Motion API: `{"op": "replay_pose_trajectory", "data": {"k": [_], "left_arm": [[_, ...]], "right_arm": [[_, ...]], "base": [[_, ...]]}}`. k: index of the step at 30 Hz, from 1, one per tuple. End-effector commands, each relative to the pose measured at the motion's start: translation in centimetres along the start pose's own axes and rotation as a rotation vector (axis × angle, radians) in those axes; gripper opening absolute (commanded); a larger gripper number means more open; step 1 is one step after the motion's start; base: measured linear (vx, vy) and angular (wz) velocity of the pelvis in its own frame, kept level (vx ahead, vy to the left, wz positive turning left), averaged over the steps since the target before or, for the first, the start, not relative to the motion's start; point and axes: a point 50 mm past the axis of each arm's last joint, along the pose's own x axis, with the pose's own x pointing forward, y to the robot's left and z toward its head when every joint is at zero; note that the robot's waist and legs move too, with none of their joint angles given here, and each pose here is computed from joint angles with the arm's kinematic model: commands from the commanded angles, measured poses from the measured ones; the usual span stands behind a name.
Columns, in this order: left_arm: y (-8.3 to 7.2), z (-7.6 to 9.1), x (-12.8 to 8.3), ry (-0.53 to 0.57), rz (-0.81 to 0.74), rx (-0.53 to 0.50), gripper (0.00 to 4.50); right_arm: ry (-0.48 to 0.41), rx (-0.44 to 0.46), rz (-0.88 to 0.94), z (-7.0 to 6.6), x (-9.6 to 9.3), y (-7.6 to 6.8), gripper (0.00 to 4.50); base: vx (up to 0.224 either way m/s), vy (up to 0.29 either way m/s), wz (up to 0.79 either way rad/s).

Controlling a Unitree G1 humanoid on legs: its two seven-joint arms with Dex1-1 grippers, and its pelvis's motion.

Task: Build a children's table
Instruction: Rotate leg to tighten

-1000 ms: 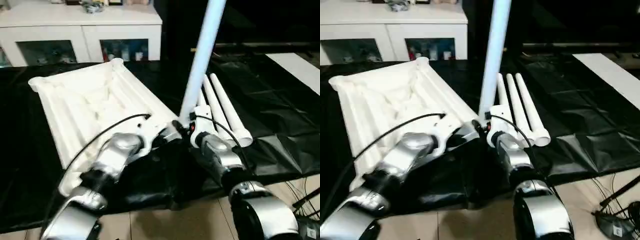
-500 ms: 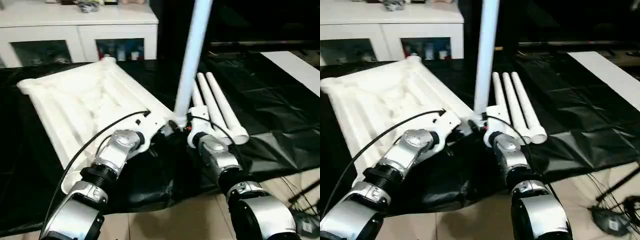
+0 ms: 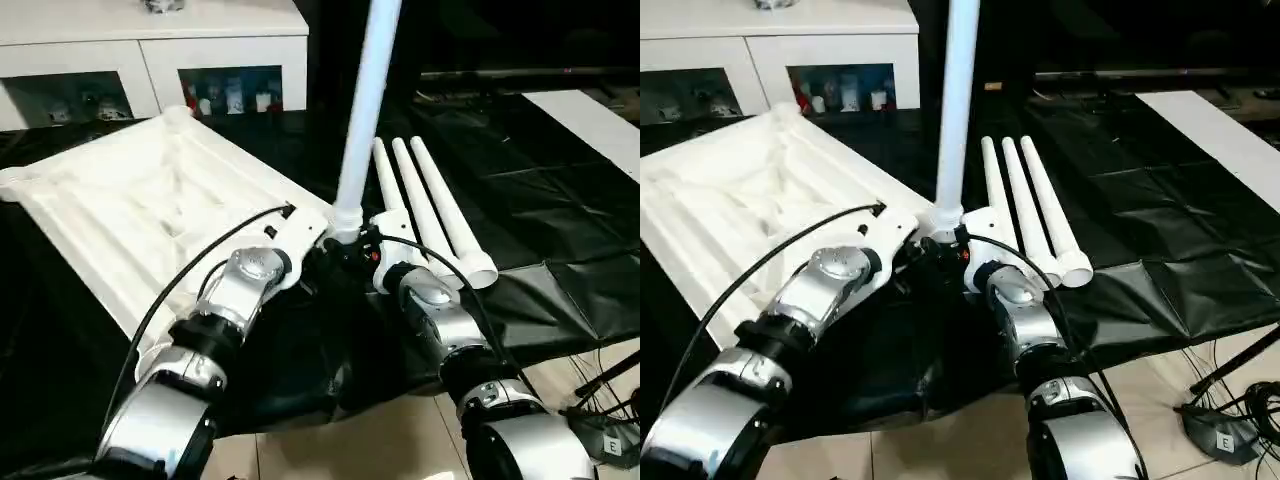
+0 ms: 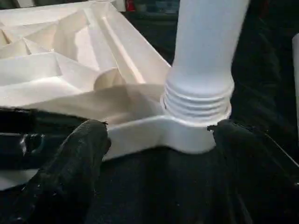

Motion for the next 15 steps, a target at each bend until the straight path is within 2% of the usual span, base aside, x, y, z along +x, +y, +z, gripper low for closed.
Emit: {"op": "replay_pose_trajectory", "data": {"k": [1,2,7,8,9,13,14,15], "left_arm": [[1.0,-2.8,-0.2,0.119,0.098,-0.036,0.00],[1.3,-2.6,-0.2,0.105,0.117,-0.035,0.28],[2.6,-1.3,-0.7,-0.001,0.146,-0.056,0.70],[3.4,-0.8,-1.2,-0.038,0.171,-0.065,0.93],[4.6,-0.2,-2.0,-0.080,0.209,-0.101,0.93],[6.8,0.8,-3.9,-0.156,0.246,-0.157,1.21],[6.8,0.8,-3.9,-0.158,0.247,-0.157,1.21],[7.9,1.1,-5.1,-0.197,0.263,-0.165,1.38]], "right_arm": [[-0.001,0.008,-0.016,0.0,-0.2,-0.1,3.97],[-0.003,0.008,-0.019,0.0,-0.2,-0.1,4.00],[-0.010,0.017,-0.033,0.2,-0.1,-0.1,4.01],[-0.006,0.019,-0.036,0.1,-0.1,-0.1,4.01],[-0.002,0.020,-0.037,0.1,-0.1,-0.1,4.01],[0.007,0.024,-0.029,0.0,0.1,0.2,4.01],[0.007,0.024,-0.029,0.0,0.1,0.2,4.01],[0.015,0.021,-0.022,-0.1,0.2,0.4,4.01]], "base": [[0.000,0.000,0.00],[0.000,0.000,0.00],[0.000,0.000,0.00],[0.000,0.000,0.00],[0.000,0.000,0.00],[0.000,0.000,0.00],[0.000,0.000,0.00],[0.000,0.000,0.00]]}}
